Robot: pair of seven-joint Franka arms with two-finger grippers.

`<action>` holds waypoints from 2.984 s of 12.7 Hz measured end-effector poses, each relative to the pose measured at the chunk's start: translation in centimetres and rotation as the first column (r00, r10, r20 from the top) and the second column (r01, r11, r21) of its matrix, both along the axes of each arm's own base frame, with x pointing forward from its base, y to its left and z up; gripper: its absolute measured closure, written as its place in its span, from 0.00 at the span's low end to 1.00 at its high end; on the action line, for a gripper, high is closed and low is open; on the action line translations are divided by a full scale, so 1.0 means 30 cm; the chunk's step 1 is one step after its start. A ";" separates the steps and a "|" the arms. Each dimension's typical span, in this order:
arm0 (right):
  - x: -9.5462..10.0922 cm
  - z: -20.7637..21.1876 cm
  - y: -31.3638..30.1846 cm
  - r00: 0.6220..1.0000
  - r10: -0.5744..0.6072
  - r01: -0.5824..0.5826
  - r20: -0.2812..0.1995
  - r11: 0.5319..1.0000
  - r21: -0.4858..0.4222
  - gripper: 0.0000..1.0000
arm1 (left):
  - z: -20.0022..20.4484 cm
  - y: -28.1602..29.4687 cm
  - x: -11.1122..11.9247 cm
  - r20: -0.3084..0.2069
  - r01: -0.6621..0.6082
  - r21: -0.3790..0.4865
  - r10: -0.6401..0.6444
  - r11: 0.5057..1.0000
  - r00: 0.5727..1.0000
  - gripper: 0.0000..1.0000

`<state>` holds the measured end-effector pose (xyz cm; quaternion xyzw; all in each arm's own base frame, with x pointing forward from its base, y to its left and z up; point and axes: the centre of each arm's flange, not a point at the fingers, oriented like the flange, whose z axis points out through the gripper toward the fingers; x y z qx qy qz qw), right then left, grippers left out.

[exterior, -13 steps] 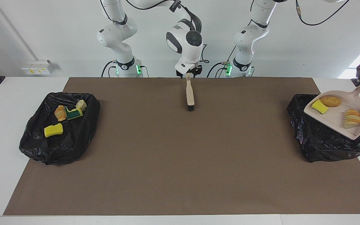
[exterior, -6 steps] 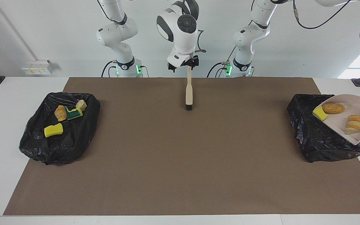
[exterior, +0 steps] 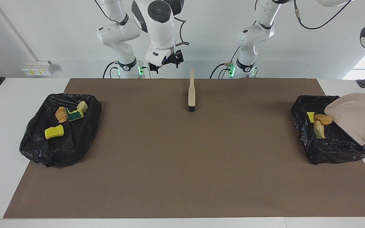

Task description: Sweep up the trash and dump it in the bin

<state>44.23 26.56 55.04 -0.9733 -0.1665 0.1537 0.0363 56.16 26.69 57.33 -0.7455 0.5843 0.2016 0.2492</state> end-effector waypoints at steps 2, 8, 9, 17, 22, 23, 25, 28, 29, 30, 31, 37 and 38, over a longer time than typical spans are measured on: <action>0.050 0.038 -0.123 0.998 0.054 -0.054 0.021 0.998 0.027 0.00 | 0.044 -0.048 0.027 0.000 0.046 0.039 -0.046 0.998 0.999 0.68; 0.160 0.140 -0.402 0.993 0.036 -0.034 0.114 0.999 -0.026 0.00 | 0.136 -0.174 0.064 0.060 0.079 -0.010 -0.079 0.997 0.995 0.68; 0.172 0.148 -0.441 0.992 0.022 -0.016 0.124 0.999 -0.045 0.00 | 0.152 -0.194 0.057 0.073 0.073 -0.046 -0.069 0.996 0.995 0.68; 0.241 0.237 -0.764 0.968 -0.144 0.165 0.203 0.982 -0.090 0.00 | 0.096 -0.483 -0.030 0.110 -0.217 -0.369 0.275 0.904 0.955 0.68; 0.264 0.259 -0.914 0.906 -0.338 0.369 0.253 0.926 -0.084 0.00 | -0.068 -1.079 -0.163 0.040 -0.506 -0.499 0.602 0.704 0.798 0.68; 0.265 0.259 -0.908 0.899 -0.356 0.387 0.254 0.918 -0.083 0.00 | -0.103 -1.218 -0.191 0.010 -0.549 -0.529 0.652 0.647 0.758 0.68; 0.265 0.264 -0.898 0.897 -0.361 0.392 0.257 0.917 -0.081 0.00 | -0.181 -1.487 -0.223 0.013 -0.575 -0.601 0.725 0.556 0.688 0.68; 0.265 0.267 -0.897 0.896 -0.360 0.392 0.259 0.917 -0.080 0.00 | -0.344 -1.859 -0.262 0.015 -0.557 -0.683 0.771 0.474 0.637 0.68; 0.265 0.267 -0.897 0.896 -0.360 0.392 0.259 0.917 -0.079 0.00 | -0.406 -1.961 -0.273 0.004 -0.555 -0.697 0.778 0.453 0.629 0.68; 0.265 0.268 -0.896 0.896 -0.360 0.391 0.259 0.917 -0.079 0.00 | -0.469 -2.049 -0.276 -0.011 -0.570 -0.707 0.800 0.418 0.600 0.68; 0.265 0.269 -0.896 0.896 -0.360 0.391 0.260 0.917 -0.079 0.00 | -0.518 -2.107 -0.270 -0.025 -0.586 -0.714 0.822 0.384 0.569 0.68; 0.268 0.275 -0.880 0.890 -0.369 0.401 0.269 0.913 -0.076 0.00 | -0.600 -2.217 -0.261 -0.070 -0.617 -0.720 0.851 0.319 0.521 0.68; 0.269 0.276 -0.880 0.888 -0.369 0.402 0.273 0.913 -0.074 0.00 | -0.613 -2.224 -0.266 -0.074 -0.626 -0.714 0.855 0.314 0.513 0.68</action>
